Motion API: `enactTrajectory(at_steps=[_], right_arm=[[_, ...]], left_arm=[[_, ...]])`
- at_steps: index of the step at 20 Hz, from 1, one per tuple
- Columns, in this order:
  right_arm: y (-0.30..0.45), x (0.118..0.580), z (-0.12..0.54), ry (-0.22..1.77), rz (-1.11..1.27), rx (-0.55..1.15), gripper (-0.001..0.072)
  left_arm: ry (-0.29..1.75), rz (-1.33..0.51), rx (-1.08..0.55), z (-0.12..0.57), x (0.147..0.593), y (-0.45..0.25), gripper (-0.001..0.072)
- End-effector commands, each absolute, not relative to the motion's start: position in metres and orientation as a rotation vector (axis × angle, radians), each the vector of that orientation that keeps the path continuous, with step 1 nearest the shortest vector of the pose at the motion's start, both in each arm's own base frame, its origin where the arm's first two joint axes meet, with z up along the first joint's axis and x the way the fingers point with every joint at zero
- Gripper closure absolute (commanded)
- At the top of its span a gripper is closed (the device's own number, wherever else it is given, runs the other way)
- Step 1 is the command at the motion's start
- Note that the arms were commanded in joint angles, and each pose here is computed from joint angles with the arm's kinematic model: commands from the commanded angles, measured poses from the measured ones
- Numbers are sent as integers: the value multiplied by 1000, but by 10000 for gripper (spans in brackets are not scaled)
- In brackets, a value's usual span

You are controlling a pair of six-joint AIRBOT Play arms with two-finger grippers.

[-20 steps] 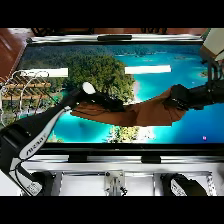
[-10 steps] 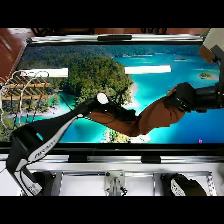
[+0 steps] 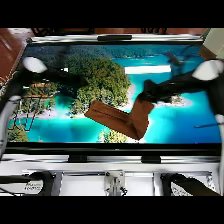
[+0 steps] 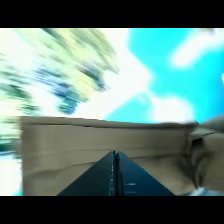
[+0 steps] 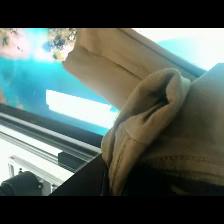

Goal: Fold the shirts.

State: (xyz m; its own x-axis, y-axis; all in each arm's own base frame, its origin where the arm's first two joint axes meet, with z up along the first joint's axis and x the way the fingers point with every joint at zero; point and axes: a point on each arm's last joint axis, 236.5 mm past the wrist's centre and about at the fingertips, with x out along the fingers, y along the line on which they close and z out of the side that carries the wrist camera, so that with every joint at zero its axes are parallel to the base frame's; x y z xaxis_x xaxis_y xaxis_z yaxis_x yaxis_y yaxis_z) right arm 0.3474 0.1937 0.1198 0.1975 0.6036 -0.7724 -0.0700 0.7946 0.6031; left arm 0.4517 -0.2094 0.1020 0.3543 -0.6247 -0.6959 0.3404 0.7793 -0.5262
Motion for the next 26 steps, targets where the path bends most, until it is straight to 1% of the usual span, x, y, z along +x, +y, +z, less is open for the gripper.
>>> enactTrajectory(at_steps=[1,3,7,8,9,10,12,13,15,17,19,20,21,22,24,26], right_arm=[[262,368,67,1314,563,453,654],[297,377,39,1317,584,483,654],[354,397,3,1299,608,672,651],[363,400,-6,1299,598,713,557],[373,402,-9,1297,607,759,249],[386,401,-2,1278,673,798,91],[392,398,21,1252,784,835,90],[382,395,27,1260,800,806,90],[335,390,31,1319,766,699,90],[260,381,20,1418,607,523,90],[157,359,4,1550,337,275,90],[108,342,-1,1624,192,182,90],[78,323,-6,1689,89,160,91],[73,306,-14,1727,71,208,91],[95,277,-41,1785,123,359,90],[125,268,-63,1783,173,522,90]], left_arm=[[983,-487,-322,151,438,-109,669],[971,-469,-295,166,418,-85,669],[983,-409,-276,163,393,-65,668],[997,-409,-281,158,388,-66,668],[1018,-411,-287,149,384,-68,668],[1040,-410,-297,140,381,-68,668],[1065,-389,-323,118,381,-67,668],[1078,-379,-339,107,380,-66,668],[1122,-370,-362,86,373,-67,668],[1159,-372,-369,71,365,-68,668],[1178,-374,-371,63,360,-69,668],[1181,-374,-372,62,360,-69,668],[1179,-373,-372,62,360,-69,668],[1175,-371,-372,62,361,-69,668],[1168,-368,-372,63,363,-68,668],[1168,-368,-373,63,363,-68,668]])
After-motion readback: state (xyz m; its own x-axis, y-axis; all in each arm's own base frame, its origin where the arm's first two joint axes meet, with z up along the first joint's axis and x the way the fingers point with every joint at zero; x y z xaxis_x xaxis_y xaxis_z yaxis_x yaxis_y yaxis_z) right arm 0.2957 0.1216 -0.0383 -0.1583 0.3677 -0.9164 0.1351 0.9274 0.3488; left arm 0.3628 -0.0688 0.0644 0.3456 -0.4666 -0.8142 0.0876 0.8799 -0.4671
